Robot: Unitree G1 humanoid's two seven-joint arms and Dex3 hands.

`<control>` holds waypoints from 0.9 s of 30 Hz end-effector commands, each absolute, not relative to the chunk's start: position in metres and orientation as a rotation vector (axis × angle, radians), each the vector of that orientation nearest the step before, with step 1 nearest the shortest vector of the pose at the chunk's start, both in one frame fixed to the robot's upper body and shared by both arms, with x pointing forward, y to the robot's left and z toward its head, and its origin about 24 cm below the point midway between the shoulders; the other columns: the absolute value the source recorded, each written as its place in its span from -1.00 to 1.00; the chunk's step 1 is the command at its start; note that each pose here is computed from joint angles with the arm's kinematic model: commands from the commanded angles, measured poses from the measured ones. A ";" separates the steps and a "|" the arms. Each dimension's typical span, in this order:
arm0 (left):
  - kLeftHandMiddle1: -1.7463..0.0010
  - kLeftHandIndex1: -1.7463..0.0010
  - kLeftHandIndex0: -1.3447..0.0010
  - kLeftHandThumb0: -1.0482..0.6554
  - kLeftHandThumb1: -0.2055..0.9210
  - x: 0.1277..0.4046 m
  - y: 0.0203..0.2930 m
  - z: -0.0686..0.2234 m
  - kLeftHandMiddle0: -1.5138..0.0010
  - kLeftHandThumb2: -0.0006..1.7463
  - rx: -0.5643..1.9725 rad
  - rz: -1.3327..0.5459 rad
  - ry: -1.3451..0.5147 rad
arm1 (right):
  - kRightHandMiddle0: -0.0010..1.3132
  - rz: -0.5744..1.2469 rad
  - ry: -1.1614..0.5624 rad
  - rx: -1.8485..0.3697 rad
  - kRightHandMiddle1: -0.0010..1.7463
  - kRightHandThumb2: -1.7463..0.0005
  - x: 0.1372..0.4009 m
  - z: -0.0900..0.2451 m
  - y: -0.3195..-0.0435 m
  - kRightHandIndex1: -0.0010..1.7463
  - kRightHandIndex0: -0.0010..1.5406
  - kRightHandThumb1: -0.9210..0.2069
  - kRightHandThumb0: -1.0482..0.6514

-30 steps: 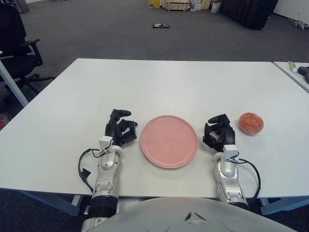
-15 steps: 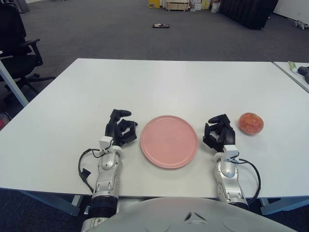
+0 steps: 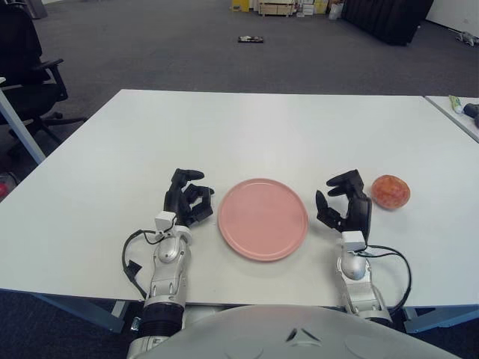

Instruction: Put the apple into the plate.

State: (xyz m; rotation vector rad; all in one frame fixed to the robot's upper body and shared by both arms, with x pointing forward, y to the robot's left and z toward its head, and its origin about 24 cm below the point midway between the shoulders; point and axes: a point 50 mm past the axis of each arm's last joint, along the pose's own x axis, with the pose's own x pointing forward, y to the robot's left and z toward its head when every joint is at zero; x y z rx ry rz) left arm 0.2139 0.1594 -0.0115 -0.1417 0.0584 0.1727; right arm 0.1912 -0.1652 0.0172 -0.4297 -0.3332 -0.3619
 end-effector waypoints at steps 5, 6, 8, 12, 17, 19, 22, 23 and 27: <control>-0.65 -1.00 0.41 0.22 0.08 0.211 0.158 -0.021 0.12 0.29 -0.147 0.177 0.112 | -0.85 -0.355 -0.465 -0.668 0.69 0.21 0.196 0.033 -0.178 0.31 -0.86 -0.99 -0.36; -0.65 -1.00 0.42 0.22 0.08 0.211 0.158 -0.021 0.12 0.29 -0.147 0.177 0.112 | -0.91 -0.358 -0.477 -0.685 0.51 0.18 0.196 0.036 -0.179 0.16 -0.91 -0.99 -0.44; -0.65 -1.00 0.42 0.22 0.08 0.211 0.158 -0.021 0.12 0.29 -0.147 0.178 0.111 | -0.95 -0.372 -0.495 -0.716 0.33 0.17 0.196 0.041 -0.182 0.00 -0.95 -1.00 -0.51; -0.64 -1.00 0.42 0.22 0.09 0.211 0.158 -0.021 0.12 0.28 -0.146 0.180 0.111 | -0.99 -0.423 -0.514 -0.799 0.02 0.22 0.196 0.047 -0.184 -0.43 -0.99 -0.88 -0.61; -0.63 -1.00 0.42 0.22 0.09 0.211 0.158 -0.022 0.12 0.28 -0.139 0.180 0.109 | -1.00 -0.483 -0.483 -0.887 -0.33 0.23 0.191 0.051 -0.187 -0.88 -1.00 -0.59 -0.66; -0.64 -1.00 0.42 0.22 0.08 0.211 0.158 -0.022 0.12 0.28 -0.137 0.180 0.108 | -1.00 -0.501 -0.461 -0.916 -0.56 0.24 0.188 0.053 -0.188 -0.95 -1.00 -0.51 -0.69; -0.66 -1.00 0.43 0.22 0.08 0.211 0.158 -0.022 0.12 0.30 -0.137 0.178 0.105 | -1.00 -0.519 -0.416 -0.948 -0.80 0.27 0.186 0.055 -0.189 -0.98 -1.00 -0.46 -0.73; -0.66 -1.00 0.43 0.22 0.07 0.211 0.158 -0.022 0.12 0.30 -0.137 0.177 0.104 | -1.00 -0.530 -0.399 -0.960 -0.84 0.28 0.186 0.056 -0.189 -0.99 -1.00 -0.46 -0.74; -0.68 -1.00 0.43 0.22 0.06 0.211 0.158 -0.022 0.11 0.32 -0.138 0.178 0.100 | -1.00 -0.576 -0.357 -1.009 -0.97 0.39 0.191 0.063 -0.204 -1.00 -1.00 -0.52 -0.83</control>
